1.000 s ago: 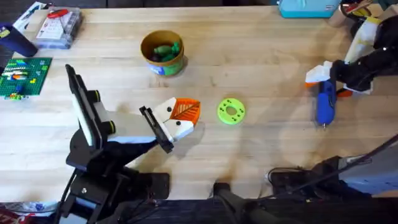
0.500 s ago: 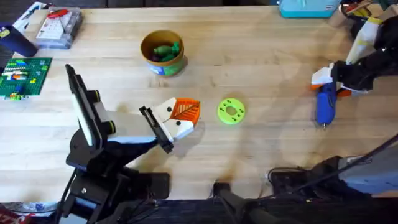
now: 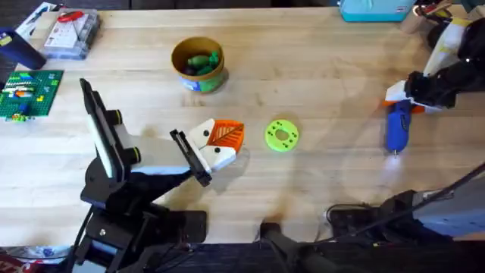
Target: Pick up the gripper from the table and insert it into the empty holder that is missing its gripper. Then pick up a screw, insert it into the mounting hole, and use the screwdriver to tighten it. Finally, clean up the table by picking up the vegetable and placing it into the bucket.
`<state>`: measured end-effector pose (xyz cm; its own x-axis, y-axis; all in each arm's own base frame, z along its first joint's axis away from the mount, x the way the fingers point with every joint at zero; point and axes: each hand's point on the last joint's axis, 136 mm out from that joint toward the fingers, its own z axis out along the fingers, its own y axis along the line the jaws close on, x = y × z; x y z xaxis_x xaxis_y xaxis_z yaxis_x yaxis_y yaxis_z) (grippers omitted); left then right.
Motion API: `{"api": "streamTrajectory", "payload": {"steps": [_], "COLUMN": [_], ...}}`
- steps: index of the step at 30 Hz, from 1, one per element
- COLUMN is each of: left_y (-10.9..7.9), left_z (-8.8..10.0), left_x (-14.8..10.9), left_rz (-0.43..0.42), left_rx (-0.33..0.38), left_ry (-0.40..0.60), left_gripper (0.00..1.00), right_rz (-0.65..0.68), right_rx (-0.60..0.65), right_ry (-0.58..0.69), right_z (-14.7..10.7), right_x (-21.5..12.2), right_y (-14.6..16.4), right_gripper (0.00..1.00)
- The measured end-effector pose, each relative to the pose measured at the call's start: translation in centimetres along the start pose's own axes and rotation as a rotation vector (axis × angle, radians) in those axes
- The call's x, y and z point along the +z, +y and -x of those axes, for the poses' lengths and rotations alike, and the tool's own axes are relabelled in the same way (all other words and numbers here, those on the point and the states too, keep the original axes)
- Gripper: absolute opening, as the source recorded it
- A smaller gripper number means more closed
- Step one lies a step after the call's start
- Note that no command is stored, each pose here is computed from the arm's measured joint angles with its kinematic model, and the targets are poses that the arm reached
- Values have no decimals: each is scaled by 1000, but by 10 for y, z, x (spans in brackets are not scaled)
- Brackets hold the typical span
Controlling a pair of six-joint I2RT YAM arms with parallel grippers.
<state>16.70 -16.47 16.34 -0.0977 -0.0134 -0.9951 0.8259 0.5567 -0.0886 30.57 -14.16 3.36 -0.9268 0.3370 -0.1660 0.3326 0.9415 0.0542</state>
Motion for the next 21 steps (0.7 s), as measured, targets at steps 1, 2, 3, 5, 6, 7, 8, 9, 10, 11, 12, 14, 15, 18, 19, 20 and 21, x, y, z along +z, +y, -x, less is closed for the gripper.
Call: {"api": "streamTrajectory", "payload": {"steps": [1,2,3,5,6,7,8,9,10,11,12,14,15,18,19,20,21], "left_y": [0,0,0,0,0,0,0,0,0,0,0,0,0,0,0,0,0], "left_z": [0,0,0,0,0,0,0,0,0,0,0,0,0,0,0,0,0], "left_x": [0,0,0,0,0,0,0,0,0,0,0,0,0,0,0,0,0], "left_rz": [0,0,0,0,0,0,0,0,0,0,0,0,0,0,0,0,0], "left_rx": [0,0,0,0,0,0,0,0,0,0,0,0,0,0,0,0,0], "left_ry": [0,0,0,0,0,0,0,0,0,0,0,0,0,0,0,0,0], "left_gripper": [14,14,14,14,14,14,14,14,14,14,14,14,14,14,14,14,14], "right_rz": [2,2,2,3,6,12,23,33,41,48,55,65,68,76,81,88,96], "right_rx": [0,-3,-6,-4,-5,-5,-4,-4,-4,-3,-3,-4,-5,-13,-17,-21,-27], "right_ry": [-4,-6,-8,-9,-4,6,20,39,55,72,84,98,95,57,35,15,-7], "right_z": [1,2,2,3,2,0,-3,-7,-10,-13,-14,-14,-12,5,12,18,23], "right_x": [0,1,1,1,1,0,-1,-1,-3,-4,-6,-10,-14,-28,-33,-39,-45], "right_y": [0,0,0,0,0,2,4,7,8,10,12,14,15,18,19,22,24], "right_gripper": [287,192,98,24,25,26,26,26,25,25,25,25,25,25,25,25,25]}}
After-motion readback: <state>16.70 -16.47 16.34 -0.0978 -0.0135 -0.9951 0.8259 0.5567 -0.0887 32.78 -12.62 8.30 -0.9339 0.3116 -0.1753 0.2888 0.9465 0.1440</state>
